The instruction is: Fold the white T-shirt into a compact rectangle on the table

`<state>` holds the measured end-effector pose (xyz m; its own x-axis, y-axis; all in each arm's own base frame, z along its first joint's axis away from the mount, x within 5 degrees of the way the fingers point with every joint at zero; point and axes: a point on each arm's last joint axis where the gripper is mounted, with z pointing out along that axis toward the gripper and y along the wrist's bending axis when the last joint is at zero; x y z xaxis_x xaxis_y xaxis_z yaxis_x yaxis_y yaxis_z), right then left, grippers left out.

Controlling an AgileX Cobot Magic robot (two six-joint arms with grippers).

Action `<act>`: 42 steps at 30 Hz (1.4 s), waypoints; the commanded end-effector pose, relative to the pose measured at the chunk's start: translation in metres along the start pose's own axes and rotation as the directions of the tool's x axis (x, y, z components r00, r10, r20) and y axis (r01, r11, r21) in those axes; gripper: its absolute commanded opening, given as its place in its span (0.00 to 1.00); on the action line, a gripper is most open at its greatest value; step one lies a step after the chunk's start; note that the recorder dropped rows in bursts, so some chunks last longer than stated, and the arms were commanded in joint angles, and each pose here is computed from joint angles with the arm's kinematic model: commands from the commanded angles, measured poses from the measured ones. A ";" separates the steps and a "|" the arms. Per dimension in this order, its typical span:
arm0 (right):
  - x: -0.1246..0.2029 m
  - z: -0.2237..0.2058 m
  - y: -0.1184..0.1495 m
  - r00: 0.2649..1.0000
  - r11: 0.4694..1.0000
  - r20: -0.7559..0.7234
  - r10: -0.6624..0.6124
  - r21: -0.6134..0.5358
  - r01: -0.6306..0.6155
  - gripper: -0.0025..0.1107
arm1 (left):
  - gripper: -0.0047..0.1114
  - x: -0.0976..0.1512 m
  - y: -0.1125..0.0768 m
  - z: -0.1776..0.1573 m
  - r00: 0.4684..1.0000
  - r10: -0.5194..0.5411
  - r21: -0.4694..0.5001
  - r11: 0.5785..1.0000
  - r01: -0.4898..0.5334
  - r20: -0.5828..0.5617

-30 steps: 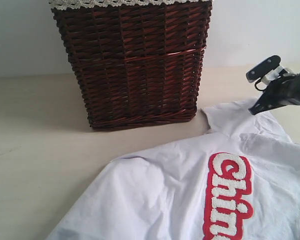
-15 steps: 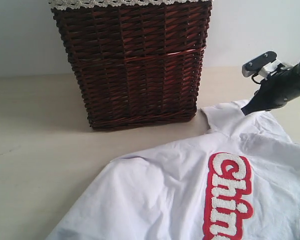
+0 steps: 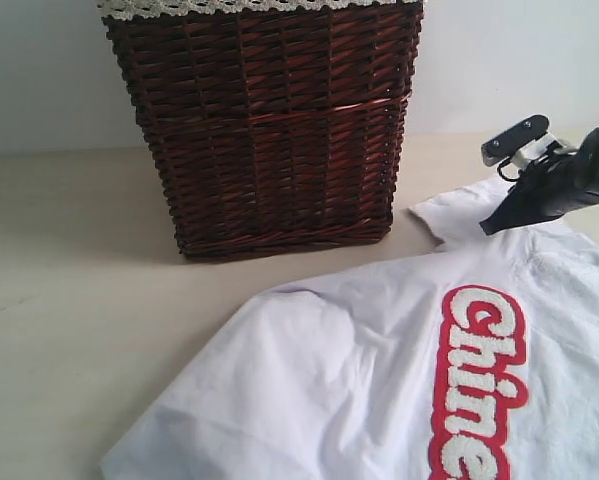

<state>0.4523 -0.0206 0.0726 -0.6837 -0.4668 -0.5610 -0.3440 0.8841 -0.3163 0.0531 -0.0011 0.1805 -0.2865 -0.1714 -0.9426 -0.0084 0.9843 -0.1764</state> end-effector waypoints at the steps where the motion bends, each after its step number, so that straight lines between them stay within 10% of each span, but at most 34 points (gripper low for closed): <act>1: 0.016 0.014 0.004 1.000 1.000 -0.012 -0.008 0.013 0.008 0.07 | 0.06 0.000 0.000 0.000 1.000 -0.003 0.004 1.000 0.003 0.007; 12: -0.040 -0.058 -0.026 0.990 0.996 0.140 0.009 0.085 -0.021 0.07 | 0.06 0.000 0.000 0.000 1.000 -0.003 0.004 1.000 0.003 0.007; 16: -0.067 -0.114 -0.038 0.949 0.971 0.229 0.217 0.051 -0.234 0.07 | 0.06 0.000 0.000 0.000 1.000 -0.003 0.004 1.000 0.003 0.007; 23: -0.092 -0.235 -0.050 0.502 0.627 0.432 0.749 -0.219 -0.747 0.07 | 0.06 0.000 0.000 0.000 1.000 -0.003 0.004 1.000 0.003 0.007; 29: -0.066 -0.316 -0.033 0.590 0.784 0.589 0.552 -0.127 -0.607 0.07 | 0.06 0.000 0.000 0.000 1.000 -0.003 0.004 1.000 0.003 0.007; 36: 0.087 -0.325 0.032 0.516 0.720 0.724 0.458 0.038 -0.693 0.07 | 0.06 0.000 0.000 0.000 1.000 -0.003 0.004 1.000 0.003 0.007; 39: 0.139 -0.331 0.077 0.634 0.888 0.755 0.170 0.162 -0.431 0.07 | 0.06 0.000 0.000 0.000 1.000 -0.003 0.004 1.000 0.003 0.007; 42: 0.156 -0.340 0.102 0.638 0.948 0.763 0.105 0.116 -0.295 0.07 | 0.06 0.000 0.000 0.000 1.000 -0.003 0.004 1.000 0.003 0.007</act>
<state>0.1036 -0.0034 0.2189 0.0304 -0.1774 -0.9837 0.0364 0.9837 -0.1763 0.0531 -0.0011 0.1805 -0.2865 -0.1714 -0.9426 -0.0084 0.9843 -0.1764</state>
